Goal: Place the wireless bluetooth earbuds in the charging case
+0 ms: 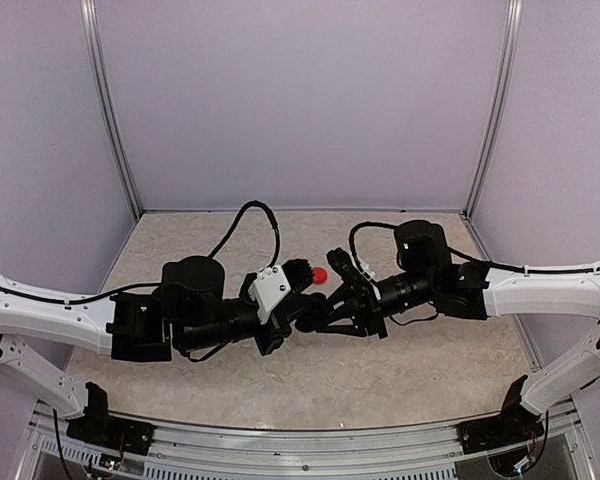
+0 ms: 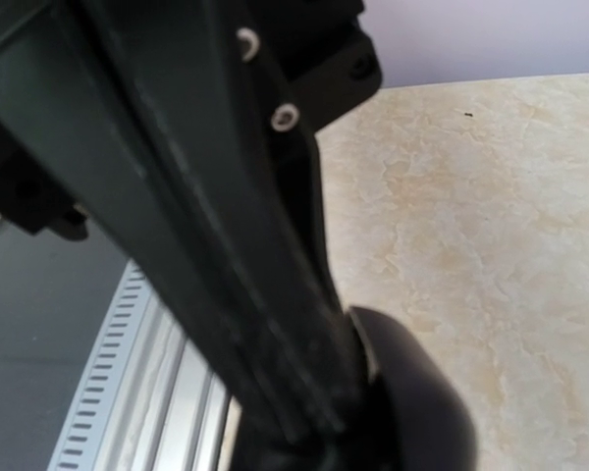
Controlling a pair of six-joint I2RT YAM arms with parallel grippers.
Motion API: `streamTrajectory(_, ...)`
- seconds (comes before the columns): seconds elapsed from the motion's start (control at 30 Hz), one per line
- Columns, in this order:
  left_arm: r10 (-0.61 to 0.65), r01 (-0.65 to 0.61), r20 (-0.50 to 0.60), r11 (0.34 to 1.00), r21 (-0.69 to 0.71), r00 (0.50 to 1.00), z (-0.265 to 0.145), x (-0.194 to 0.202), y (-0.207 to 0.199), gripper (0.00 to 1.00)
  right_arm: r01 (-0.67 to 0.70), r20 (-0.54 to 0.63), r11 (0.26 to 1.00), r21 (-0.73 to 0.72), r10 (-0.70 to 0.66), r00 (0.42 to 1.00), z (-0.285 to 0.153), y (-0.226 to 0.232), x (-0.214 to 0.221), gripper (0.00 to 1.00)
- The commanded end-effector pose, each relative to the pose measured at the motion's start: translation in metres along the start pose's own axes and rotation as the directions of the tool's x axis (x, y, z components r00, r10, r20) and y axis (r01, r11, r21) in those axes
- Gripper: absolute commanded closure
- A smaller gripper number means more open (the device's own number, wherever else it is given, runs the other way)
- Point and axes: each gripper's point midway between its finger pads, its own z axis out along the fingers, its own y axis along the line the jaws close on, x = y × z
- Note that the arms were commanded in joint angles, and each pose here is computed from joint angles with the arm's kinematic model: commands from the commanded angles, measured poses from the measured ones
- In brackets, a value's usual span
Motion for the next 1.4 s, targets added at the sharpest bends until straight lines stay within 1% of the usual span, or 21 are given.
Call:
streamTrajectory(0.0,0.045,-0.040,-0.052,0.995,0.088,0.998,0.005,0.012,-0.023,1.00,0.059,0.076,0.998,0.008,-0.059,0.995,-0.004,-0.001,-0.026,1.00)
streamTrajectory(0.23,0.045,-0.039,-0.038,0.991,0.130,0.998,0.002,0.008,-0.031,1.00,0.053,0.080,0.998,0.016,-0.054,0.995,-0.006,-0.004,-0.027,1.00)
streamTrajectory(0.43,0.036,-0.029,-0.042,0.989,0.148,0.998,0.001,0.008,-0.034,0.95,0.054,0.083,0.998,0.022,-0.056,0.995,-0.008,-0.005,-0.027,1.00)
streamTrajectory(0.63,0.016,-0.013,-0.016,0.986,0.164,1.000,-0.004,0.001,-0.035,0.92,0.051,0.072,0.998,0.024,-0.053,0.996,-0.007,-0.006,-0.022,1.00)
streamTrajectory(0.8,0.002,-0.004,0.015,0.985,0.175,1.000,-0.011,-0.008,-0.035,0.86,0.052,0.065,0.998,0.026,-0.054,0.996,-0.006,-0.007,-0.018,1.00)
streamTrajectory(0.93,-0.005,0.001,0.022,0.984,0.178,1.000,-0.014,-0.011,-0.034,0.79,0.057,0.065,0.998,0.023,-0.059,0.996,-0.006,-0.007,-0.019,1.00)
streamTrajectory(1.03,-0.029,0.023,0.034,0.985,0.170,0.999,-0.016,-0.015,-0.029,0.78,0.062,0.064,0.998,0.023,-0.064,0.996,-0.006,-0.007,-0.018,1.00)
streamTrajectory(1.17,-0.083,0.067,0.089,0.983,0.168,0.993,-0.027,-0.026,-0.018,0.75,0.068,0.056,0.997,0.027,-0.069,0.996,-0.006,-0.006,-0.015,1.00)
streamTrajectory(1.23,-0.117,0.094,0.116,0.977,0.191,0.986,-0.035,-0.031,-0.012,0.74,0.073,0.057,0.997,0.032,-0.075,0.996,-0.007,-0.006,-0.015,1.00)
streamTrajectory(1.37,-0.157,0.132,0.120,0.971,0.199,0.980,-0.041,-0.029,0.000,0.74,0.080,0.057,0.996,0.033,-0.082,0.995,-0.008,-0.005,-0.015,1.00)
